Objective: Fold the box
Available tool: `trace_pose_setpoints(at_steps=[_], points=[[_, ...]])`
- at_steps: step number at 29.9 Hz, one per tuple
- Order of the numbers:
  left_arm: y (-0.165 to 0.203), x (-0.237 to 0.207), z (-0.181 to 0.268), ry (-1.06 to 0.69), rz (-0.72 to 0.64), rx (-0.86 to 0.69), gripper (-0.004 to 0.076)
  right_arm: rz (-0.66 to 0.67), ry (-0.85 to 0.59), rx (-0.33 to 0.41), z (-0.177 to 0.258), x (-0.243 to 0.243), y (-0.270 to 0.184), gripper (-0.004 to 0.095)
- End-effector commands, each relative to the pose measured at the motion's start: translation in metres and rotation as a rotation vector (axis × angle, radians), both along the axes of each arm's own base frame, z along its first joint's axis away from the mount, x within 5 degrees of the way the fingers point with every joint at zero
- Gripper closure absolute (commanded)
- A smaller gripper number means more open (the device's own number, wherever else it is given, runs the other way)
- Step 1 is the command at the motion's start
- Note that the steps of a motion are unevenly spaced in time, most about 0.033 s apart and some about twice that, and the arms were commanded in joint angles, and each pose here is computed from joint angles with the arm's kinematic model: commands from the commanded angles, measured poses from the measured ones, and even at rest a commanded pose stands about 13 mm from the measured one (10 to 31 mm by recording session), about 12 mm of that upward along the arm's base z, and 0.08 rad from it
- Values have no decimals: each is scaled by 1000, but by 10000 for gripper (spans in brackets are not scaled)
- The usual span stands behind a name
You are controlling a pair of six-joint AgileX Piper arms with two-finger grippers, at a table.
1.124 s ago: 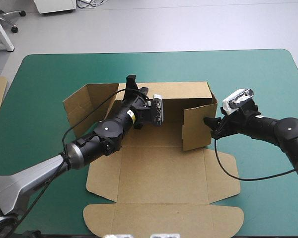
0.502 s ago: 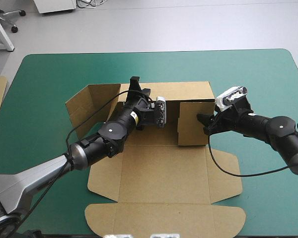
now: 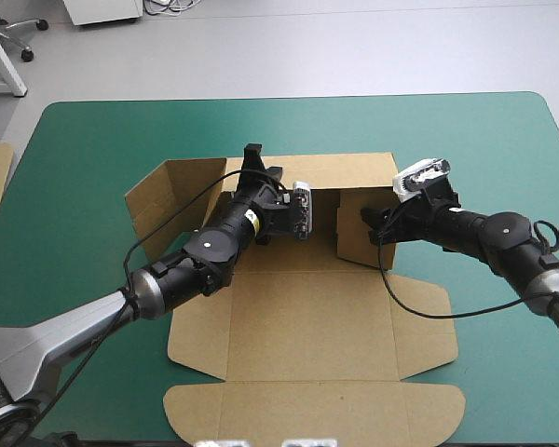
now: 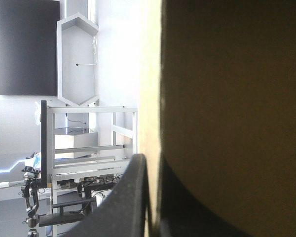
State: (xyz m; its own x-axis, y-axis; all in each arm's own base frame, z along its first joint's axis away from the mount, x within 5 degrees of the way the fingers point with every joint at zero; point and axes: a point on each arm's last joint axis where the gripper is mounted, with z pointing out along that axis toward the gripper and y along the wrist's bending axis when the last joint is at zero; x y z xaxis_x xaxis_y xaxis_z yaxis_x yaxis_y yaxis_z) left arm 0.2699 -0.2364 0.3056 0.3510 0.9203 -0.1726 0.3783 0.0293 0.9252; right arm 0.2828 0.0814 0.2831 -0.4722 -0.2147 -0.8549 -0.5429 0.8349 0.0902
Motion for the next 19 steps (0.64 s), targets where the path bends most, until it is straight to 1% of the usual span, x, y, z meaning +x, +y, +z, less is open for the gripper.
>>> trace_pose_setpoints(at_steps=[1, 4, 9, 15, 19], points=[[-3, -7, 23, -34, -55, -70, 738, -24, -60, 46, 22, 1, 1, 373], [-4, -6, 22, -33, -51, -67, 738, -32, -49, 59, 21, 1, 1, 464], [-6, -5, 26, -42, -53, -75, 738, -9, -36, 66, 21, -1, 4, 580], [-12, -5, 31, -44, -105, -96, 738, 7, -27, 70, 21, -2, 5, 740], [-13, -6, 31, -37, -111, -103, 738, 7, -27, 70, 21, -2, 5, 814]])
